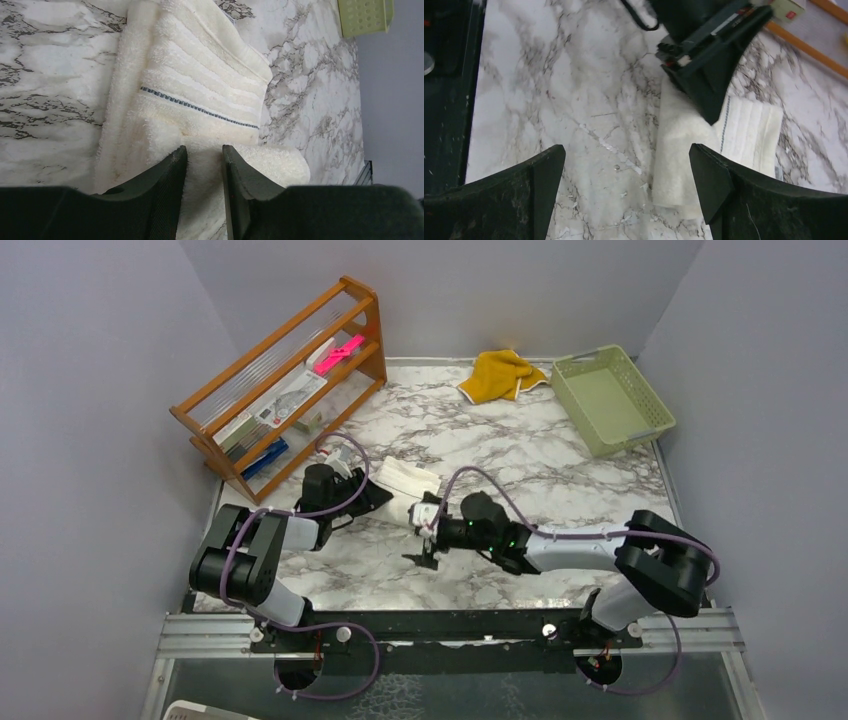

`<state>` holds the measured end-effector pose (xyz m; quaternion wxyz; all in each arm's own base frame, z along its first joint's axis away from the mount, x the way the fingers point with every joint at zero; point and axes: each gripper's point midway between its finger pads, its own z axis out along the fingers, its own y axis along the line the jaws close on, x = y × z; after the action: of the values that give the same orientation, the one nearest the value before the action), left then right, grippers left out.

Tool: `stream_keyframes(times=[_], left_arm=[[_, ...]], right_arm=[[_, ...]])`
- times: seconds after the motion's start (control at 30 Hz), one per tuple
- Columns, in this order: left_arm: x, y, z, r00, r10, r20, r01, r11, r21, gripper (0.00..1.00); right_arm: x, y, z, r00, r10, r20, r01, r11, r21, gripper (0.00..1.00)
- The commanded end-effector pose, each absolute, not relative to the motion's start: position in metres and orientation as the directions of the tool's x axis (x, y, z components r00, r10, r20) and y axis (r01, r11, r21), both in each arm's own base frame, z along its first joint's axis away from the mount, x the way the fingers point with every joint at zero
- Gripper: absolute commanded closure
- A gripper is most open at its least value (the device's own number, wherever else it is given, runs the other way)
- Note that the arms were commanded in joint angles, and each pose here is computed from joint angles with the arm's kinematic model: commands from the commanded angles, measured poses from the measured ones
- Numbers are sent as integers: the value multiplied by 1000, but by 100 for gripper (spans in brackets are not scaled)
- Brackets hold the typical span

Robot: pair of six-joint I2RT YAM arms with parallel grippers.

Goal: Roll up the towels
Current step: Roll the towel at the center of the board.

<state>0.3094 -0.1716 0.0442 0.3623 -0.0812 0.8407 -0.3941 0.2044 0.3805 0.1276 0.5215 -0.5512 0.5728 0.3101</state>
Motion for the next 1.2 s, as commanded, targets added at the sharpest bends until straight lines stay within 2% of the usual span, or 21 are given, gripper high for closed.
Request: stream_keyframes(times=[0.0, 0.13, 0.37, 0.77, 1.0, 1.17], left_arm=[[300, -161, 13, -766, -398, -504, 70, 729, -681, 64], [300, -161, 13, -767, -396, -505, 68, 733, -677, 64], [301, -160, 13, -769, -385, -511, 72, 742, -667, 64], [302, -160, 16, -769, -370, -522, 86, 749, -657, 65], [301, -159, 22, -763, -358, -538, 104, 754, -648, 65], [301, -158, 30, -753, -347, -559, 126, 758, -640, 65]], right_arm=[[215, 389, 120, 502, -386, -774, -794, 149, -590, 4], [222, 395, 95, 525, -477, -704, -757, 115, -643, 5], [246, 395, 76, 498, -588, -638, -699, 163, -696, 10], [256, 403, 61, 459, -623, -634, -708, 175, -684, 17], [258, 408, 46, 384, -657, -649, -750, 187, -634, 19], [261, 408, 26, 315, -706, -634, -783, 184, -594, 24]])
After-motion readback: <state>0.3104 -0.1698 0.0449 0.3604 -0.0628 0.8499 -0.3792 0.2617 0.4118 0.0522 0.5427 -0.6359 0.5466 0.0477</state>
